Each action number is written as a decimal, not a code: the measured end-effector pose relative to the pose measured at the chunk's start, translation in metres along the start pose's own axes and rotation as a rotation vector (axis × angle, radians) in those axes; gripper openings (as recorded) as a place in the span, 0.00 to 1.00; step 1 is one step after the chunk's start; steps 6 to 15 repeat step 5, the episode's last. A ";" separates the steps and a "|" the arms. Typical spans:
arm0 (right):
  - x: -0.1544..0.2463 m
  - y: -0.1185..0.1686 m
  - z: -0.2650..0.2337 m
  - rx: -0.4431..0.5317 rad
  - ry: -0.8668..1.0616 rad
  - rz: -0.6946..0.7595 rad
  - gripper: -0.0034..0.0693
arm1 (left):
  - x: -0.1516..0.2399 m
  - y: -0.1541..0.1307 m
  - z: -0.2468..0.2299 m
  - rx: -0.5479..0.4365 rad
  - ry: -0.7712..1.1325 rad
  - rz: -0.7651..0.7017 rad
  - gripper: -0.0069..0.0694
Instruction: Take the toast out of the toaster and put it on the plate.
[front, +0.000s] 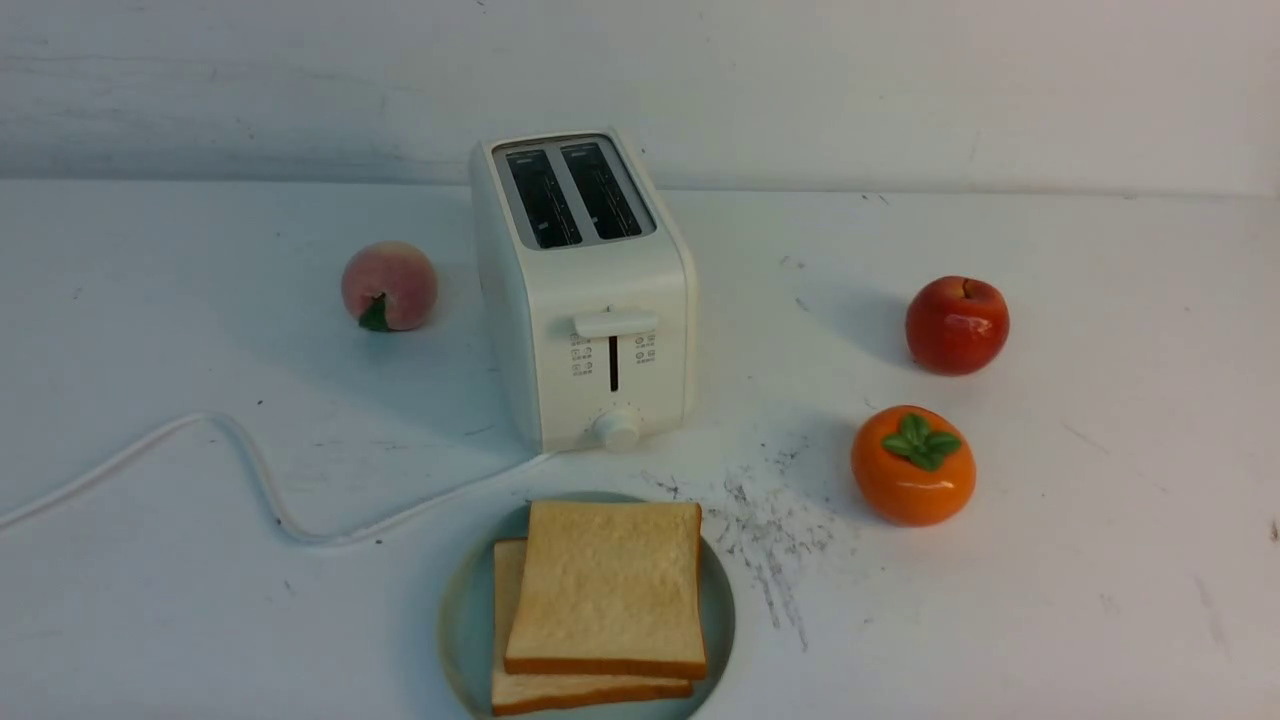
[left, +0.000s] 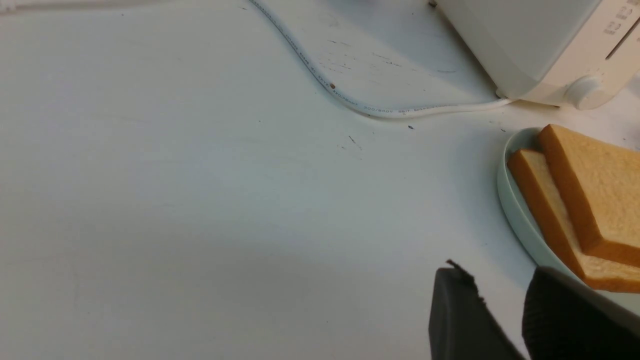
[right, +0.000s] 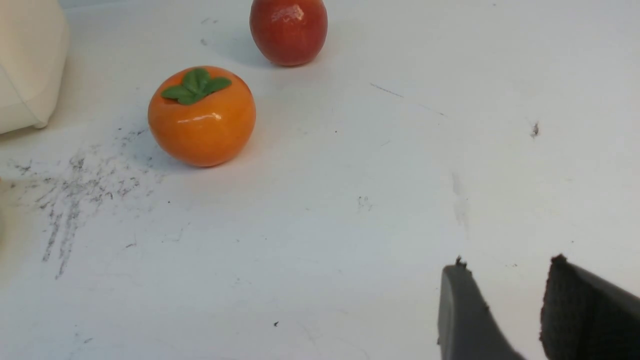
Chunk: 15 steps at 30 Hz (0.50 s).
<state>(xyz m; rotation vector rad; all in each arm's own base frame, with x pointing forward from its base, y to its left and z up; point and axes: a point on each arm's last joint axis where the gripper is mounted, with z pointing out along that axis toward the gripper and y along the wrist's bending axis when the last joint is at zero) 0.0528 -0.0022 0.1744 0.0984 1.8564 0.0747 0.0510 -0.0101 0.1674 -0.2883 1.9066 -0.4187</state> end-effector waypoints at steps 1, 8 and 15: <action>0.000 0.000 0.000 0.000 0.000 0.000 0.38 | 0.000 0.000 0.000 0.000 0.000 0.000 0.35; 0.000 0.000 0.000 0.000 0.000 0.000 0.38 | 0.000 0.000 0.000 0.000 0.000 0.000 0.35; 0.000 0.000 0.000 0.000 0.000 0.000 0.38 | 0.000 0.000 0.000 0.000 0.000 0.000 0.35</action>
